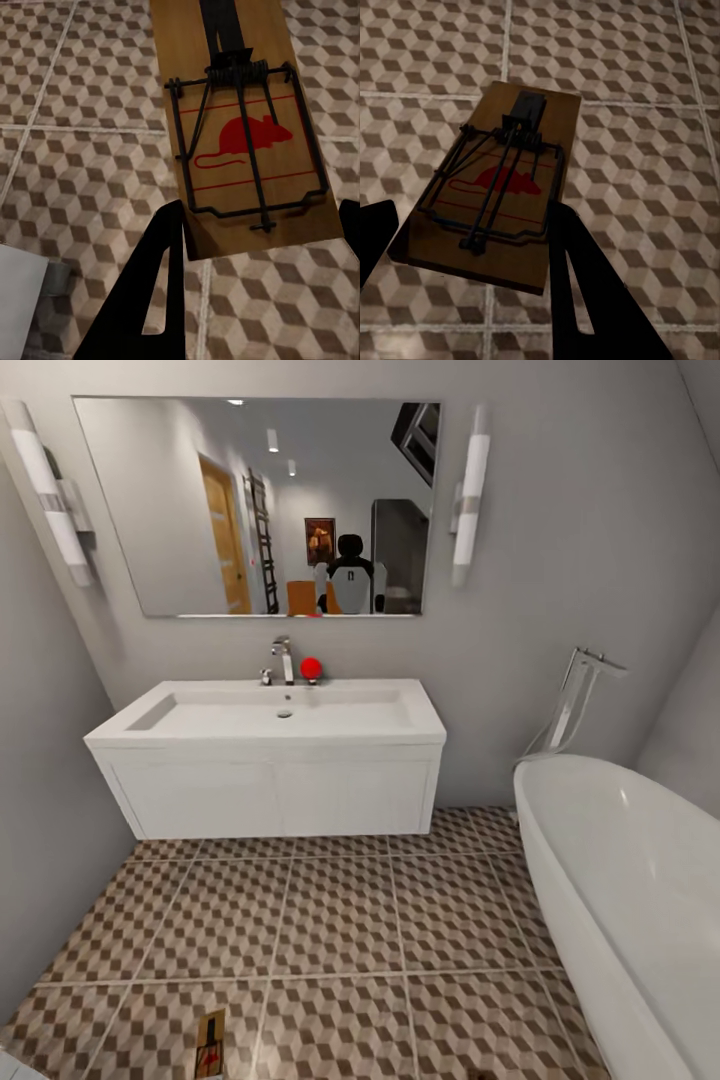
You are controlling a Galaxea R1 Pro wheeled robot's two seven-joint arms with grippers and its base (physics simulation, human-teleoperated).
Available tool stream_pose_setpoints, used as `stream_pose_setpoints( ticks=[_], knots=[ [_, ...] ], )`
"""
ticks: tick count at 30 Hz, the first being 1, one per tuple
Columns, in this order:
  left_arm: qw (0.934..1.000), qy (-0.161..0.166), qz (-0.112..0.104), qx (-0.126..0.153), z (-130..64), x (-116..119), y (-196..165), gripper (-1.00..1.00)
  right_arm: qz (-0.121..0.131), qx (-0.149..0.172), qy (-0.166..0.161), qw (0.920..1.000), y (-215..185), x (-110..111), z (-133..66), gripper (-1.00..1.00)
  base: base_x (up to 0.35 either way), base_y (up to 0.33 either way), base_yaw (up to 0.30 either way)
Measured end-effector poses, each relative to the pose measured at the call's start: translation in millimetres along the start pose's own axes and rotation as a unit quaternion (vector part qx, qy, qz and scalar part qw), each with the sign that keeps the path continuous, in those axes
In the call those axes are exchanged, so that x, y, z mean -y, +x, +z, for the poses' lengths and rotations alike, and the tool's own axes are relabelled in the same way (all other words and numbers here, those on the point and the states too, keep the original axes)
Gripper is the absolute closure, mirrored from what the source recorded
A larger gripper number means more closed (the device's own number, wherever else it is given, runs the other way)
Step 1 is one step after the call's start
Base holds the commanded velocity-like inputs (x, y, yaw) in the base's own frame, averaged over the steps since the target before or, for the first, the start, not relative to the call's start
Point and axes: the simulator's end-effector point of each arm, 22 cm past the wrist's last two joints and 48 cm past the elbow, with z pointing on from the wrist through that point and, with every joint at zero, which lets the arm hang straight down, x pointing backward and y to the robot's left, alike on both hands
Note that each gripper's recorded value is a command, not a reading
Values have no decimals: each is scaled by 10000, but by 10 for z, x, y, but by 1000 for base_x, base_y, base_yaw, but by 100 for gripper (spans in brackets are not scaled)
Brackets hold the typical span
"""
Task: Take the four mousetraps from the cabinet in the bathroom and place them on the bathroom floor. Make sure all four end up on the same floor surface, and ensure that at least two of them are either under or directly next to the same bathroom sink.
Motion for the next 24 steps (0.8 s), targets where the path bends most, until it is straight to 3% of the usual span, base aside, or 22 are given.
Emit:
stream_pose_setpoints(
  ticks=[5, 16, 21, 24],
  knots=[
    [10000, 1, 1, -3, 2, 2, 2, 100, -5, -3, 0, 10000, 1, 3, 2, 100, 185, 0, 0],
    [10000, 3, -2, -1, 3, 4, 0, 100, -12, 11, -3, 10000, -8, 5, 6, 100, 10, 0, 0],
    [10000, 0, -6, 0, 3, 8, -1, 100, -7, 127, 38, 9999, -102, 29, 42, 100, 0, 0, 0],
    [10000, -16, -15, -2, 2, 6, 0, 100, -2, 392, 113, 9992, -435, 65, 200, 100, 0, 0, 0]
  ],
)
